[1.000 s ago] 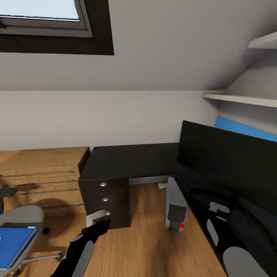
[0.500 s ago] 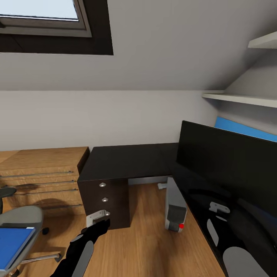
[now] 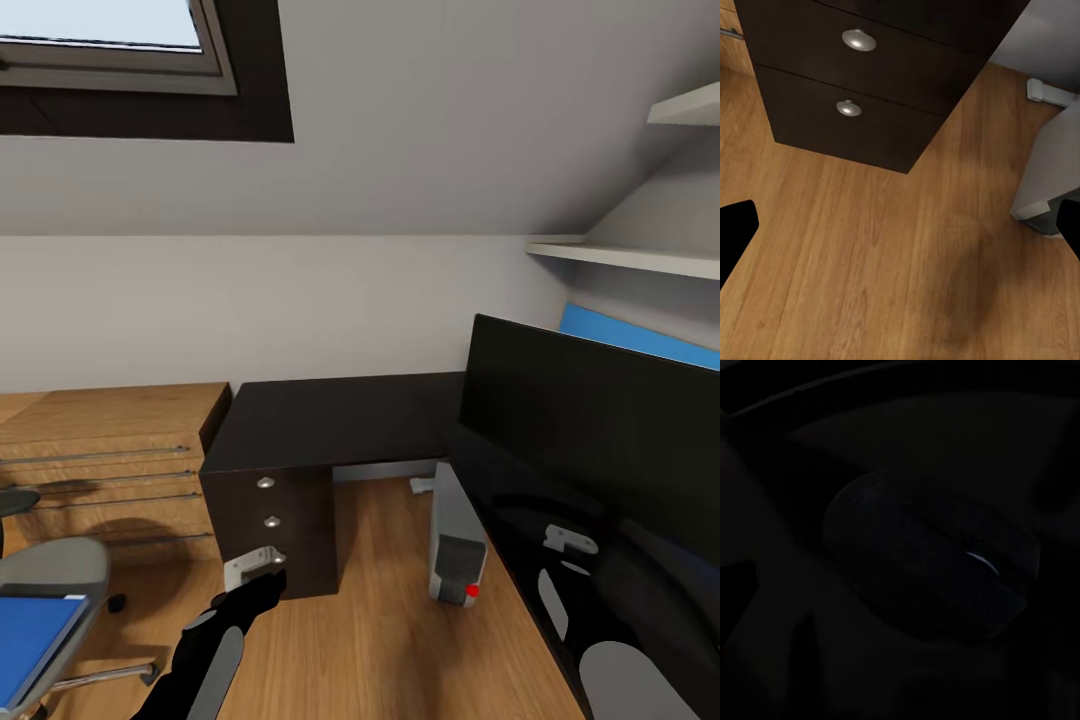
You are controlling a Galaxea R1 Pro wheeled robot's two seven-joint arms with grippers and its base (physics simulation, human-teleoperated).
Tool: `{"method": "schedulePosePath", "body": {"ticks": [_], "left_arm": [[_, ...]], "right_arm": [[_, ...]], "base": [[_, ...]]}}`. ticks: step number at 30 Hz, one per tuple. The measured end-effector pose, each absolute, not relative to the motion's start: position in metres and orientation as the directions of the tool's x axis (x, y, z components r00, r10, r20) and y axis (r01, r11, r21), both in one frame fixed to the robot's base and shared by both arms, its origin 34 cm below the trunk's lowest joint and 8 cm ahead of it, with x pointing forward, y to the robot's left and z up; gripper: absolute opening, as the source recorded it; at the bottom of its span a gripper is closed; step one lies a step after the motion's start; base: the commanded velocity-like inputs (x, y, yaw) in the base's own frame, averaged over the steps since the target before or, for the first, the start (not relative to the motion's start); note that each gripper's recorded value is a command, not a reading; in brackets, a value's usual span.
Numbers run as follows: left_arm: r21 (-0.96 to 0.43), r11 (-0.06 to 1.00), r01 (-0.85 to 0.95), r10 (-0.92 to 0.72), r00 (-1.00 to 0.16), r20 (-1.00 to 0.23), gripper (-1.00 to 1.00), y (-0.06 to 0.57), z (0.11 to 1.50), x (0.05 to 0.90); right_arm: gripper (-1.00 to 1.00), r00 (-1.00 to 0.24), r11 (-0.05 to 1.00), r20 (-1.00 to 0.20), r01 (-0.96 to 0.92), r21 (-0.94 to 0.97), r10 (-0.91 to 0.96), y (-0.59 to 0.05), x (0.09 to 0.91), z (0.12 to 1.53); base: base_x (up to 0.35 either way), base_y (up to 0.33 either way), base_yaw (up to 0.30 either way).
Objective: In the bedroom, organize the workspace by keeping the computer under the desk, ensuring the monitor is on the desk, placing the keyboard on the desk next to the monitor, placing the mouse on the desk next to the keyboard, moving the folder from the swivel chair onto the desk next to the mouse, stacking the notebook on top of the folder with the pen on top of the notebook, and positioning the swivel chair next to the desk.
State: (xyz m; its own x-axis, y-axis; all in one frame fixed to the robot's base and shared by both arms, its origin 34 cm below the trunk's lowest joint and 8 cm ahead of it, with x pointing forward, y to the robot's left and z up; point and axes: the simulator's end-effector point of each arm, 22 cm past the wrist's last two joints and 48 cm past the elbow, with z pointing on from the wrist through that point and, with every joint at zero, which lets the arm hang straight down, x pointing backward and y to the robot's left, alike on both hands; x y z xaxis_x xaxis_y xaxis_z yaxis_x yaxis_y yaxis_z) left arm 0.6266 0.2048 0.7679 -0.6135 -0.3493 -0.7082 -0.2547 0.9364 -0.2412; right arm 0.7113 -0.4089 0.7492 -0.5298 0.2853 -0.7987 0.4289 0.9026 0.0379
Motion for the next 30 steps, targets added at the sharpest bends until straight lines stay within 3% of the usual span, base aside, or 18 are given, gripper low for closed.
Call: {"method": "schedulePosePath", "body": {"ticks": [30], "left_arm": [[-0.239, 0.937, -0.255, -0.348, -0.615, -0.707, 1.0, 0.2052, 0.7668, 0.6262]], "right_arm": [[1.0, -0.529, 0.903, -0.799, 0.429, 0.038, 0.285, -0.409, 0.7116, 0.7496]], "base": [[0.002, -0.028, 0.0]]}}
